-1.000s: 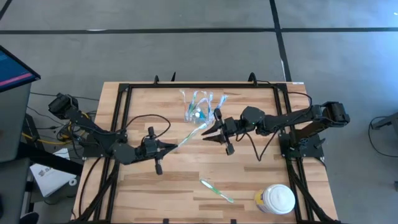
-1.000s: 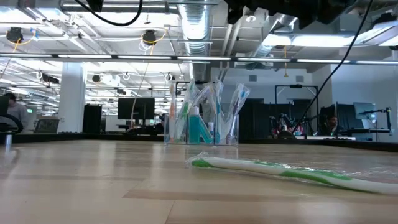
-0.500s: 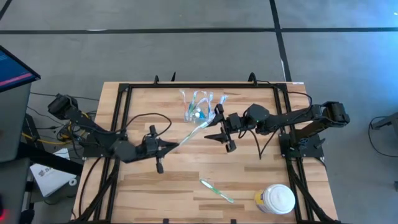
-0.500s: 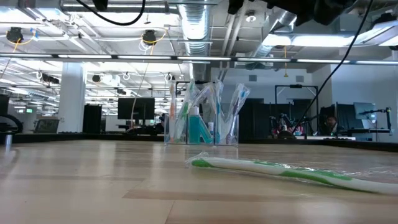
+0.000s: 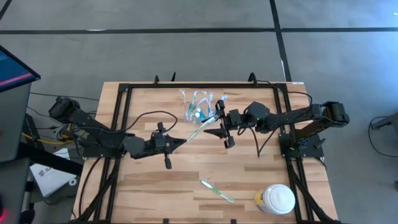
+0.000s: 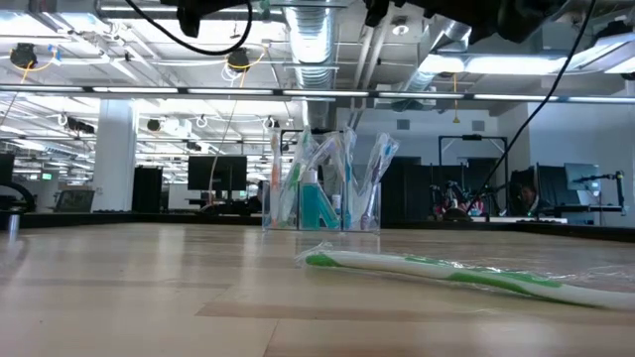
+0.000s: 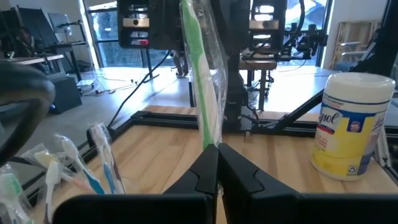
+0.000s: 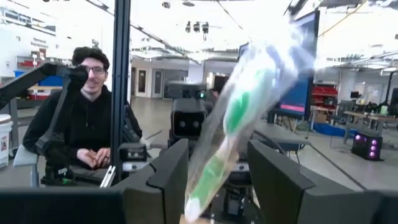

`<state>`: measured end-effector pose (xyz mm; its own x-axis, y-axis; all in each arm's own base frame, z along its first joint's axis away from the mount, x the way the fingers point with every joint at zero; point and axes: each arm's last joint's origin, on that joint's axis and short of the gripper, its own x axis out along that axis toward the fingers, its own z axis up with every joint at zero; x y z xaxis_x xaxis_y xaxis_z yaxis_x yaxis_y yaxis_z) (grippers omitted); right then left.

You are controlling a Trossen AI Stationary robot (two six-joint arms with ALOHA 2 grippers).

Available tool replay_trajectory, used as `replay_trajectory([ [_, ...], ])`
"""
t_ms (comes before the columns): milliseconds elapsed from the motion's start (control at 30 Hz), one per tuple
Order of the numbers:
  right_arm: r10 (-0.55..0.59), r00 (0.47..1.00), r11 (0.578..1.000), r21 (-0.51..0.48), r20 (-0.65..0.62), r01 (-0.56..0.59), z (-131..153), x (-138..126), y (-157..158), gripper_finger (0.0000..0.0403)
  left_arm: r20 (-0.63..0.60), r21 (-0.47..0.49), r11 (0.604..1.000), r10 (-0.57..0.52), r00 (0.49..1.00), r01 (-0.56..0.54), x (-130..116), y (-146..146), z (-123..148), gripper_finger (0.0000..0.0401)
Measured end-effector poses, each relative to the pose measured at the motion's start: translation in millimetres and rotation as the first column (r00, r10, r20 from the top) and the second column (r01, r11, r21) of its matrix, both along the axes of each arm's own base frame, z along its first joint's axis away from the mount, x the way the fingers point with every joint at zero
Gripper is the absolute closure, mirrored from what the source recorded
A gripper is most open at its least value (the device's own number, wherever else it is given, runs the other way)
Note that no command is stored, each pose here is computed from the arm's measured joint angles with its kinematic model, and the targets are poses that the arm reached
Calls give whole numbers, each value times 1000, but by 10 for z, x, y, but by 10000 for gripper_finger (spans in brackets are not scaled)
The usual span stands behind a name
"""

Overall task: Pick & Place toothbrushing station
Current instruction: Put the bottom green toothbrush into the transparent organizer

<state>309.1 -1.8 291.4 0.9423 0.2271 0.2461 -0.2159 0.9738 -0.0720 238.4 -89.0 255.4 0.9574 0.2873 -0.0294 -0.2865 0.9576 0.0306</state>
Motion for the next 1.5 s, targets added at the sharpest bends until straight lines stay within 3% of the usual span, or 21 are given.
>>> replay_trajectory([
  [600, 6, 997, 1000, 4, 78, -6, 73, -23, 5, 317, -8, 21, 999, 28, 1000, -28, 57, 56, -33, 401],
  [900, 6, 997, 1000, 4, 71, -6, 66, -20, 5, 390, -3, 19, 999, 32, 999, -32, 73, 66, -40, 401],
  [1500, 6, 999, 1000, 4, 53, -6, 49, -14, 5, 397, -5, 20, 999, 35, 999, -35, 72, 66, -42, 395],
])
